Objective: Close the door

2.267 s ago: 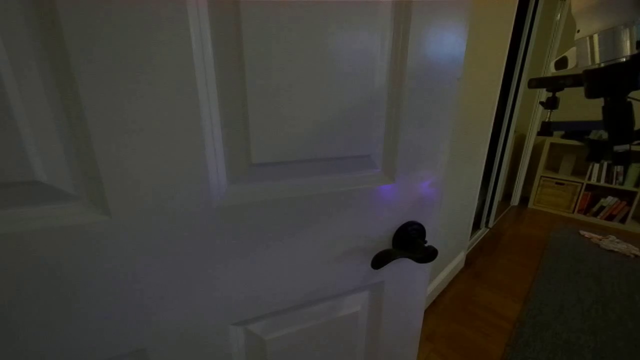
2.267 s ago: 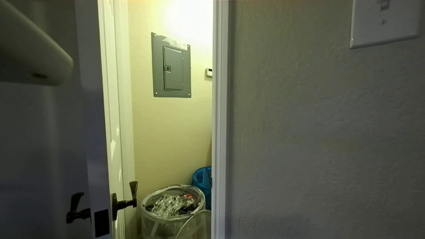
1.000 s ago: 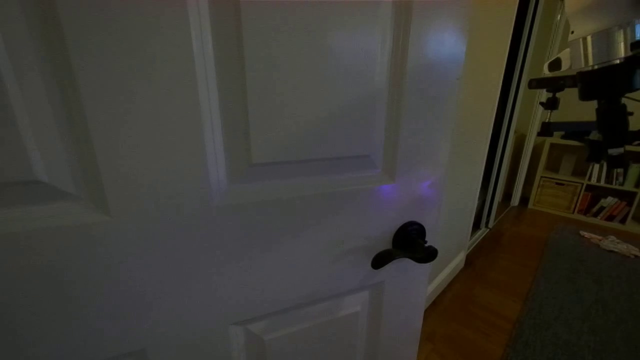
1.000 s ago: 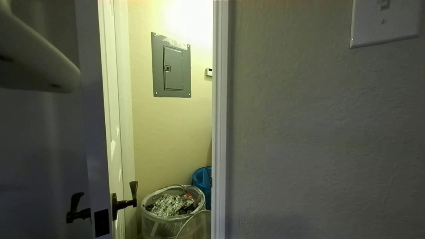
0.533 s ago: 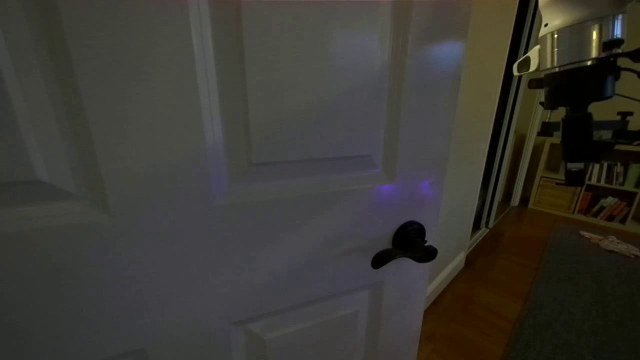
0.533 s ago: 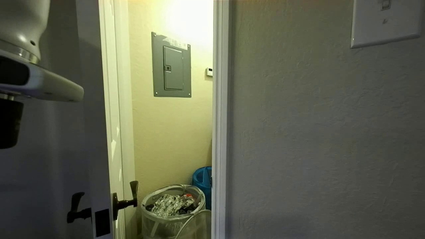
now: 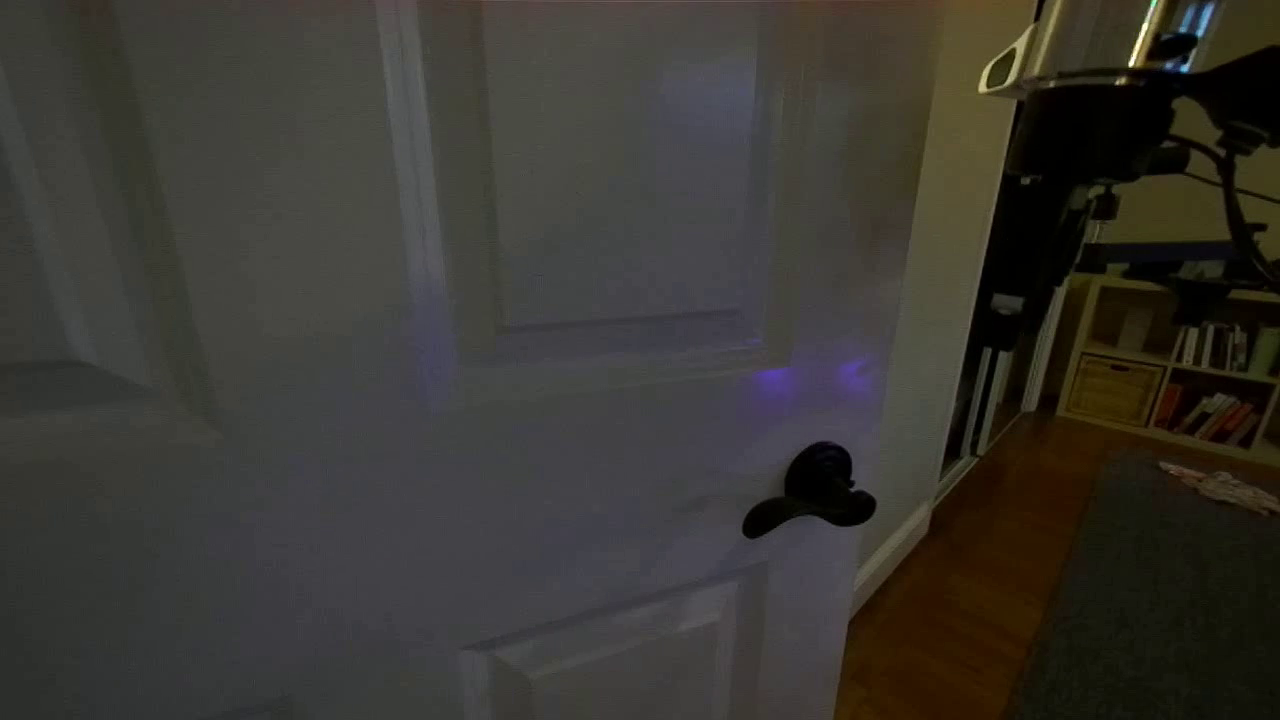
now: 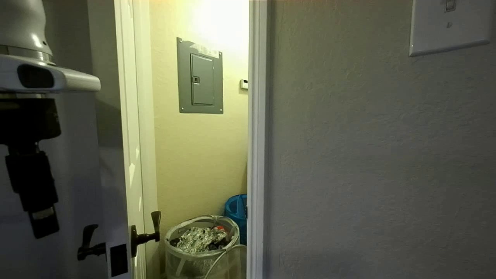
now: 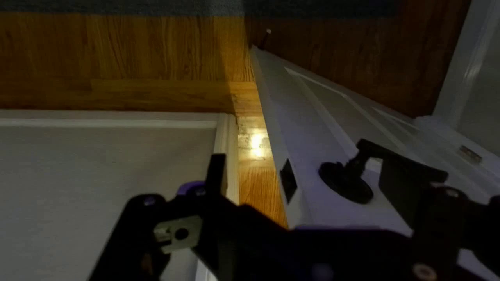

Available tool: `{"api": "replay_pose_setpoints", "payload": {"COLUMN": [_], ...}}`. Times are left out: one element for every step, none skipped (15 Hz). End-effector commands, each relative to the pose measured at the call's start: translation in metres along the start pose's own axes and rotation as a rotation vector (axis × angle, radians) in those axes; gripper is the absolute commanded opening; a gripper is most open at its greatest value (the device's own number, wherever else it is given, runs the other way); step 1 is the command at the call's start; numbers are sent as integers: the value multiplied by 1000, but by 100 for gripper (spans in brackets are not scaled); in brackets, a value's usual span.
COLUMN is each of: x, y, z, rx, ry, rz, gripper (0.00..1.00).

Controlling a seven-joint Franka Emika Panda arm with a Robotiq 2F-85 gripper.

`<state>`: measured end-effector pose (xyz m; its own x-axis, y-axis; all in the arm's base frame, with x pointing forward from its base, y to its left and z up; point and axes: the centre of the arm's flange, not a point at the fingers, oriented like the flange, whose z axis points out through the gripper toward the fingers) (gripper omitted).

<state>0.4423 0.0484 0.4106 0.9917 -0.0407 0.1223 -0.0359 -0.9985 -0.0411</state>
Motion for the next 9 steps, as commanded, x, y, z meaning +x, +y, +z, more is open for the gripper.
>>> {"api": "replay_pose_setpoints", "payload": {"x": [1, 3, 3, 4, 4, 4, 4, 4, 4], "y": [-33, -42, -50, -57, -64, -69, -74, -78, -80], "z": [-6, -9, -10, -13, -14, -17, -18, -19, -20], "rx": [49, 68, 82, 102, 113, 129, 141, 148, 146], "ry": [112, 124, 137, 141, 148, 151, 157, 168, 187], "rz": [2, -14, -28, -44, -51, -60, -71, -77, -79], "gripper": [100, 100, 100, 100, 100, 99, 90, 74, 73]}}
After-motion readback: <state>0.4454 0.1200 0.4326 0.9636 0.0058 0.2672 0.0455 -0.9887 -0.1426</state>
